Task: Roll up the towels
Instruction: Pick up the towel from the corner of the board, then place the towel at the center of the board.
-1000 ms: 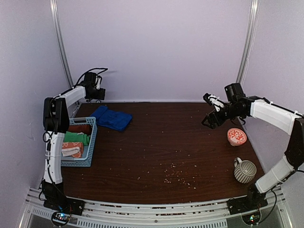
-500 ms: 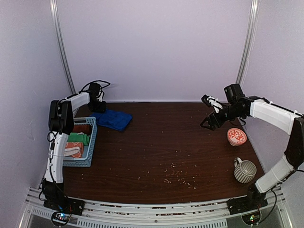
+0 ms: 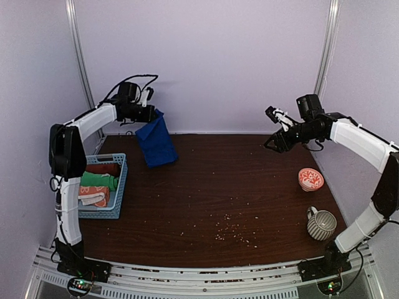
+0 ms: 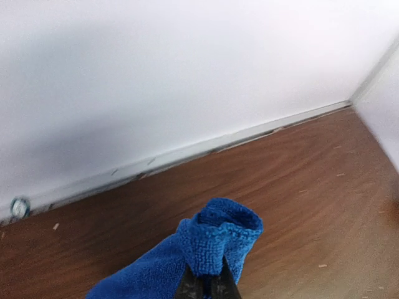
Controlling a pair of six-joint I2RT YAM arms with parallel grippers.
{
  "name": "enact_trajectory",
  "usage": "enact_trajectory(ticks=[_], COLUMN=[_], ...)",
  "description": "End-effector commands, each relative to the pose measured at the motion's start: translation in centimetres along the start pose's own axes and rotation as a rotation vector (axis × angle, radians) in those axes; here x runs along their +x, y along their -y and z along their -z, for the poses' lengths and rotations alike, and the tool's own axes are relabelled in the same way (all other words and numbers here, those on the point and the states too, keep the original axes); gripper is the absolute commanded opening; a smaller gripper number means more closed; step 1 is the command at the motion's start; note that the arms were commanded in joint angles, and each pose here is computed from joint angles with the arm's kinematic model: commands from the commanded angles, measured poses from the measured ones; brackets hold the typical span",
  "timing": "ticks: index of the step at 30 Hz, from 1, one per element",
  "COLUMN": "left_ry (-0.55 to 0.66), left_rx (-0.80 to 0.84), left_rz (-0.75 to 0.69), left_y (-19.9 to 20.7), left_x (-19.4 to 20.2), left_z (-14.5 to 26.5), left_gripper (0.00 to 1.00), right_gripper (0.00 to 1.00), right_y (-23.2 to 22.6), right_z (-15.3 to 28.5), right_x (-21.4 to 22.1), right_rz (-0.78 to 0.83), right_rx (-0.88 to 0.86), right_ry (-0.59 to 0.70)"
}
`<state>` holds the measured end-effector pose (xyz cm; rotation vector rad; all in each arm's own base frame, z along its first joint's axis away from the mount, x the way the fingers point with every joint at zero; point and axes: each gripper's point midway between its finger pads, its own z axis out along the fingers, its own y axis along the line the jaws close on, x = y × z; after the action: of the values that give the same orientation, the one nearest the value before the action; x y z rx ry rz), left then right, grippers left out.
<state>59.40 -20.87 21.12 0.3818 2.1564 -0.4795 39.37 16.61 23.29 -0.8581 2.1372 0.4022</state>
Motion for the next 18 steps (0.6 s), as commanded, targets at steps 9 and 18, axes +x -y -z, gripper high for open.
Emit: enact_trajectory(ticks=[9,18], left_ry=[0.189,-0.141], left_rx=[0.681,0.312], left_rz=[0.001,-0.014], left_y=[23.7,16.6], left_x=[4.1,18.2], left_z=[17.2,15.1], left_gripper=[0.00,0.43], right_gripper=[0.60,0.47], right_y=[1.2,-4.3], right_z=[3.3,0.2], right_x=[-3.8,3.5], right_rz=[0.009,0.155], right_rx=[0.055,-0.238], right_ry=[0.108,-0.095])
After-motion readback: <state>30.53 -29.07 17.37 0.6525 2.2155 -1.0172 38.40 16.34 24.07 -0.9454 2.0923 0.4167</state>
